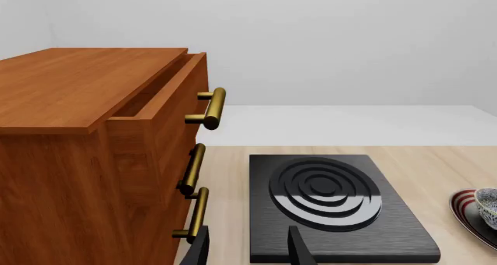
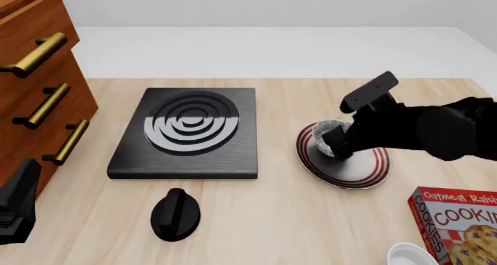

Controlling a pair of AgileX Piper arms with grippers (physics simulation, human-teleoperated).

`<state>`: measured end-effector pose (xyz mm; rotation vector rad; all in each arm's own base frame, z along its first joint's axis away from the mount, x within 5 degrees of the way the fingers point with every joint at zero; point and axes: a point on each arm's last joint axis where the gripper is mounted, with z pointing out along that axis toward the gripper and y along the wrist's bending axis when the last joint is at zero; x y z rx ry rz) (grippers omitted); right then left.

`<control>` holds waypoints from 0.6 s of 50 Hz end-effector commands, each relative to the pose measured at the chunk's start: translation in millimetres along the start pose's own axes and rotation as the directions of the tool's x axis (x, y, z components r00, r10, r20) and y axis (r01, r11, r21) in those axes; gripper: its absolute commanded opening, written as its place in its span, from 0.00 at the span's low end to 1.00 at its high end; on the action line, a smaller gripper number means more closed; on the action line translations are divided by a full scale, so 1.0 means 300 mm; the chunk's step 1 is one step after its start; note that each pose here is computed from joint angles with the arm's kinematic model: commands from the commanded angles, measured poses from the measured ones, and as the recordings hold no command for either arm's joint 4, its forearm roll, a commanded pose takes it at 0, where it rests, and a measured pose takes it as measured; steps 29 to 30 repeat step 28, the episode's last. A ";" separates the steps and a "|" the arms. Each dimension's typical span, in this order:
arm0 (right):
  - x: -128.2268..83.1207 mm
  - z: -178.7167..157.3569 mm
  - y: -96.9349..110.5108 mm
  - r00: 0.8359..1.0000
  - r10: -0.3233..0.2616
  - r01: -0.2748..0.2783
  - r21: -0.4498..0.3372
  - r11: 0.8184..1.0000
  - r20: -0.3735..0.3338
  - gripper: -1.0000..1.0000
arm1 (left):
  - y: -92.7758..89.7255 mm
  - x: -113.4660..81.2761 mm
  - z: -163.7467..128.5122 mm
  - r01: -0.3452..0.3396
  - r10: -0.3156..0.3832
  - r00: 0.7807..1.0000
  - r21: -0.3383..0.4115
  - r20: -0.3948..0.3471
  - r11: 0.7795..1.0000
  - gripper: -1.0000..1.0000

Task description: Pick the akita bowl on the ramekin and place it on the plate.

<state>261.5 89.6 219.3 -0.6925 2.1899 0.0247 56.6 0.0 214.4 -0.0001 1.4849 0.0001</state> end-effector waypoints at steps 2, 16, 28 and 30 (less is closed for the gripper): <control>-0.031 -0.316 0.007 0.993 -0.024 0.023 0.017 1.000 0.112 1.00 | 0.000 0.000 0.000 0.000 0.000 1.000 0.000 0.000 1.000 1.00; 0.014 -0.887 0.018 0.942 -0.068 0.049 0.065 0.997 0.329 1.00 | 0.000 0.000 0.000 0.000 0.000 1.000 0.000 0.000 1.000 1.00; 0.226 -1.250 0.051 0.881 -0.044 0.012 0.069 0.998 0.471 1.00 | 0.000 0.000 0.000 0.000 0.000 1.000 0.000 0.000 1.000 1.00; 0.226 -1.250 0.051 0.881 -0.044 0.012 0.069 0.998 0.471 1.00 | 0.000 0.000 0.000 0.000 0.000 1.000 0.000 0.000 1.000 1.00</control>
